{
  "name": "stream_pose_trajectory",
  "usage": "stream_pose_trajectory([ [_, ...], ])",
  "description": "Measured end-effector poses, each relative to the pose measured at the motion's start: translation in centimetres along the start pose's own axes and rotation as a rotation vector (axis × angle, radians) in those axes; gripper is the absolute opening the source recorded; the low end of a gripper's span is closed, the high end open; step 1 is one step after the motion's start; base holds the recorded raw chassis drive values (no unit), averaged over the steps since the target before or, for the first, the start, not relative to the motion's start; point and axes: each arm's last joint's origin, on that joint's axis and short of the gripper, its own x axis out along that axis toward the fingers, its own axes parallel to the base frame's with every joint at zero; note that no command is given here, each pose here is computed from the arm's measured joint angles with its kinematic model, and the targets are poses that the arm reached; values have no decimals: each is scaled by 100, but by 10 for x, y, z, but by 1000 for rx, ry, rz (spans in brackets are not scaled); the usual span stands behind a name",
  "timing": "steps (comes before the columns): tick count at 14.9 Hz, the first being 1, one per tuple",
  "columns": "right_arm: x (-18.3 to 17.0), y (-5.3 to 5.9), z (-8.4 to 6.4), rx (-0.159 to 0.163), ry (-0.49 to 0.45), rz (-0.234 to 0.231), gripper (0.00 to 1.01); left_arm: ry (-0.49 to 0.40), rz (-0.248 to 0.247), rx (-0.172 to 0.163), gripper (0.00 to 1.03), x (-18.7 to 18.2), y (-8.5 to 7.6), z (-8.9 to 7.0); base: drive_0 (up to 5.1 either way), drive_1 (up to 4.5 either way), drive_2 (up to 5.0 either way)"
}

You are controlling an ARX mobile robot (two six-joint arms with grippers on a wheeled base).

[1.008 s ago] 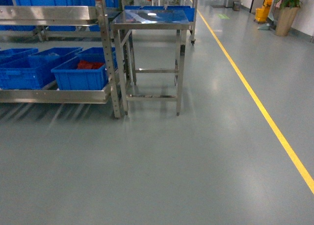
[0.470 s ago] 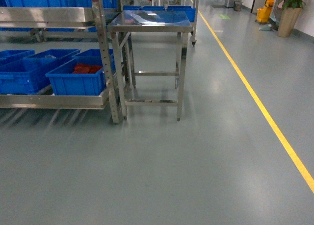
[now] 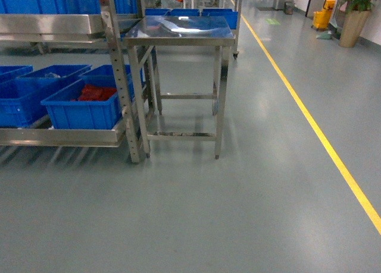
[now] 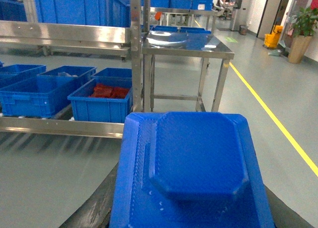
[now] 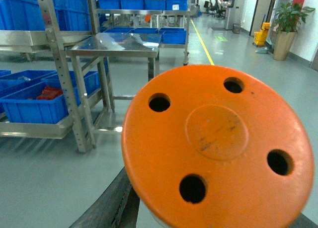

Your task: Sort blue parts and orange caps into right shelf containers

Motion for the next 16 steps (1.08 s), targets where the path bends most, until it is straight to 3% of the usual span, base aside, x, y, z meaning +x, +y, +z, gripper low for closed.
stream_pose_trajectory([
  [16,0,0,0,0,-2,0,43,0,3,0,41,0,0,0,6,439,-427],
])
